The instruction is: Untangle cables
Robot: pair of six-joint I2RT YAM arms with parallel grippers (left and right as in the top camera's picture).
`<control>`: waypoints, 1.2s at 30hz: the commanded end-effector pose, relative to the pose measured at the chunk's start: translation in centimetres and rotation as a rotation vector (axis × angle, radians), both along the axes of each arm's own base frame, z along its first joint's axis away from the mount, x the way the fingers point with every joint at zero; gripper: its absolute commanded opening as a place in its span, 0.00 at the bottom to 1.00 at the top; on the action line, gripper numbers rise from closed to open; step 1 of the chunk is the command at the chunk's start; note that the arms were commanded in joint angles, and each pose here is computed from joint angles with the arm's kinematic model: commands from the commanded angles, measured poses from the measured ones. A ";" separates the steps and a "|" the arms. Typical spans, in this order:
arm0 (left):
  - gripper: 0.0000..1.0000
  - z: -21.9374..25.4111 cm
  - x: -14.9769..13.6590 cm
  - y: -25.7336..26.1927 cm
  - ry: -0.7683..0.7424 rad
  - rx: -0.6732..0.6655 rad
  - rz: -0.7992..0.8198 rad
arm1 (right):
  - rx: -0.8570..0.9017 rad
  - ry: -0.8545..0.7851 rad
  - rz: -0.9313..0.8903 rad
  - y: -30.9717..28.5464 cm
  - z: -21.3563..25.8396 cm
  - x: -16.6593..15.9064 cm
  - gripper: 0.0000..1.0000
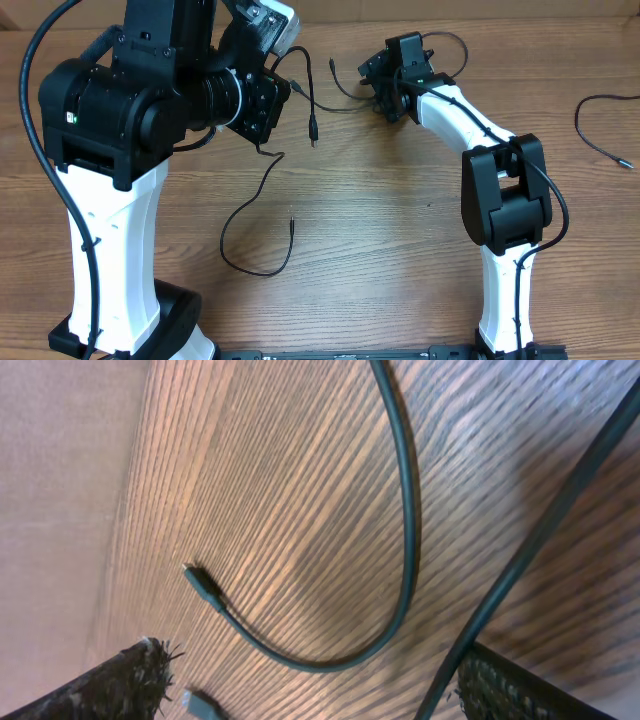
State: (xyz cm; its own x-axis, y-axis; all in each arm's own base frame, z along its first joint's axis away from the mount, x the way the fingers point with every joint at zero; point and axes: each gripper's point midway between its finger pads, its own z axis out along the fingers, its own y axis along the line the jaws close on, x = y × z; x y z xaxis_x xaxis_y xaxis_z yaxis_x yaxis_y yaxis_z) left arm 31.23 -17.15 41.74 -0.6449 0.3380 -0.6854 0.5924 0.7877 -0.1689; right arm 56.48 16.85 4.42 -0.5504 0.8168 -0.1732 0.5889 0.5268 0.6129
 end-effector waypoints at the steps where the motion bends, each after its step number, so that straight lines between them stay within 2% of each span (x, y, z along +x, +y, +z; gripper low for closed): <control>1: 0.04 -0.2 -0.1 -0.5 0.006 -0.005 -0.022 | -0.049 -0.007 0.027 -0.1 -0.7 0.1 0.91; 3: 0.04 -0.2 -0.1 -0.5 0.006 -0.004 -0.022 | -0.059 -0.001 0.023 -0.3 -0.8 -0.1 0.87; 5: 0.04 -0.2 -0.1 -0.5 0.006 -0.005 -0.022 | -0.074 0.011 0.015 -0.7 -1.1 -0.3 0.77; 15: 0.04 -0.2 -0.1 -0.5 0.006 -0.004 -0.022 | -0.118 0.066 0.030 -1.1 -3.6 -1.2 0.78; 16: 0.04 -0.2 -0.1 -0.5 0.006 -0.005 -0.022 | -0.121 0.073 0.030 -1.2 -4.0 -1.3 0.75; 17: 0.04 -0.2 -0.1 -0.5 0.006 -0.004 -0.022 | -0.122 0.078 0.030 -1.2 -4.2 -1.3 0.66; 18: 0.04 -0.2 -0.1 -0.5 0.006 -0.004 -0.022 | -0.123 0.083 0.031 -1.2 -4.5 -1.4 0.49; 19: 0.04 -0.2 -0.1 -0.5 0.006 -0.004 -0.022 | -0.125 0.090 0.031 -1.2 -4.9 -1.5 0.22; 20: 0.04 -0.2 -0.1 -0.5 0.006 -0.004 -0.022 | -0.120 0.094 0.035 -1.1 -5.1 -1.5 0.04; 26: 0.04 -0.2 -0.1 -0.5 0.007 -0.004 -0.022 | -0.121 0.102 0.036 -1.1 -5.6 -1.6 0.04; 29: 0.04 -0.2 -0.1 -0.5 0.007 -0.004 -0.022 | -0.108 0.053 0.100 -0.2 -3.5 -0.8 0.04; 33: 0.04 -0.2 0.0 -0.4 0.005 0.001 -0.017 | -0.126 -0.037 0.198 0.1 3.3 0.2 0.04; 36: 0.04 -0.2 0.0 -0.4 0.004 0.002 -0.016 | -0.202 -0.101 0.247 -1.3 10.2 0.2 0.04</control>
State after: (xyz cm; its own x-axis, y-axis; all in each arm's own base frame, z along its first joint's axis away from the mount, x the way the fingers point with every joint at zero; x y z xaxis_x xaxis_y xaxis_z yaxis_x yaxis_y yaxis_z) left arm 31.24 -17.15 41.74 -0.6450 0.3381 -0.6854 0.5922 0.7879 -0.1686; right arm 54.42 16.24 2.56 -0.7036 0.6802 -0.2056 0.5509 0.7049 0.4467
